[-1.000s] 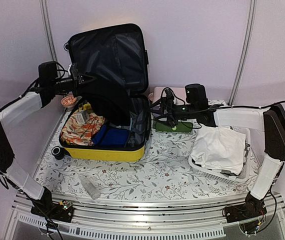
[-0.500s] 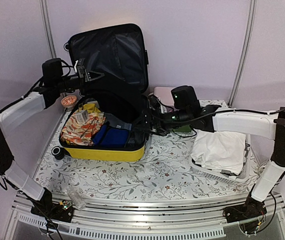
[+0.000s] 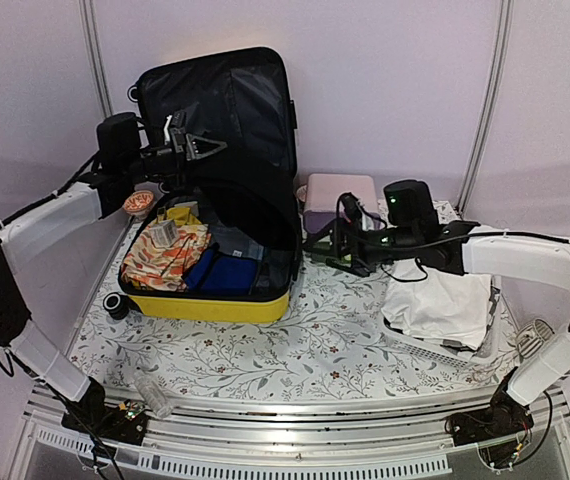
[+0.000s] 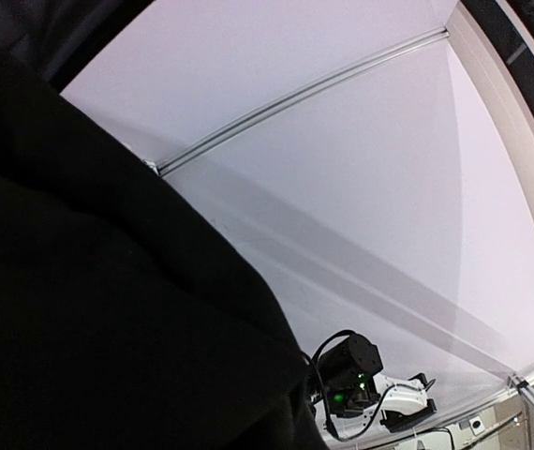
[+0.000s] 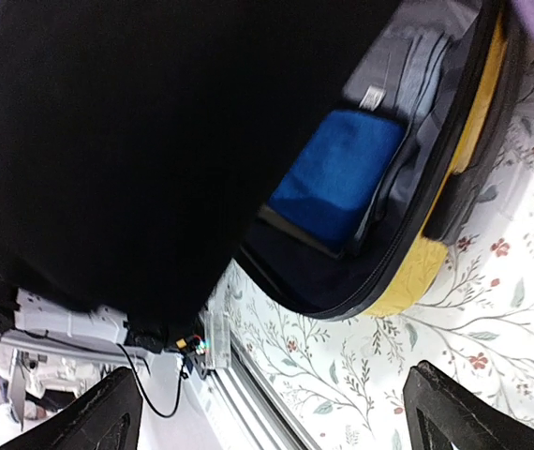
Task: Open, take out, and arrange the luggage
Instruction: Pass from the left arm to the right
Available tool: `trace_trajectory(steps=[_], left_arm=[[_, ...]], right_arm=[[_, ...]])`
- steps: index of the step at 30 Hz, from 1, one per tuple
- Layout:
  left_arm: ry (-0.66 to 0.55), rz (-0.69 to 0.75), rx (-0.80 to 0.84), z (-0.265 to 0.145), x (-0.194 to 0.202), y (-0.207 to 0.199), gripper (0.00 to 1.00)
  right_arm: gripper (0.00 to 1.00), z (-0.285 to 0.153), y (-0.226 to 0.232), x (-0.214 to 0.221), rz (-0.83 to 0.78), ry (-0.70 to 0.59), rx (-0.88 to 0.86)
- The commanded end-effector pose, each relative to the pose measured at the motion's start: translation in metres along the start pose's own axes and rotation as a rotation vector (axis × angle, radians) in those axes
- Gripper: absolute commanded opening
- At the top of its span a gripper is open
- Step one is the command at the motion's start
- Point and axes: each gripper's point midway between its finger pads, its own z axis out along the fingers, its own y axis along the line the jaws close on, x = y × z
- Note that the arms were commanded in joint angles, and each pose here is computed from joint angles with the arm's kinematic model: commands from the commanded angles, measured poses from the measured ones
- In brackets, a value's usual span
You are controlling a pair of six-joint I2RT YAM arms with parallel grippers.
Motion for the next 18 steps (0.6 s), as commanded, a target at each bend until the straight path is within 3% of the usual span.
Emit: trace_trajectory(steps=[1, 9, 18], left_arm=[[-0.068, 0.155, 0.225, 0.008, -0.009, -0.073, 0.0], [-0.099, 0.156, 0.406, 0.032, 0.005, -0.111, 0.0], [-0.086, 0.113, 0.567, 0.066, 0.028, -0.139, 0.0]], right_arm=[[0.99, -0.032, 0.006, -0.025, 0.057, -0.089, -0.039], [0.99, -0.078, 0.028, -0.049, 0.316, -0.195, -0.289], [0.99, -0.095, 0.062, -0.061, 0.365, -0.2, -0.438]])
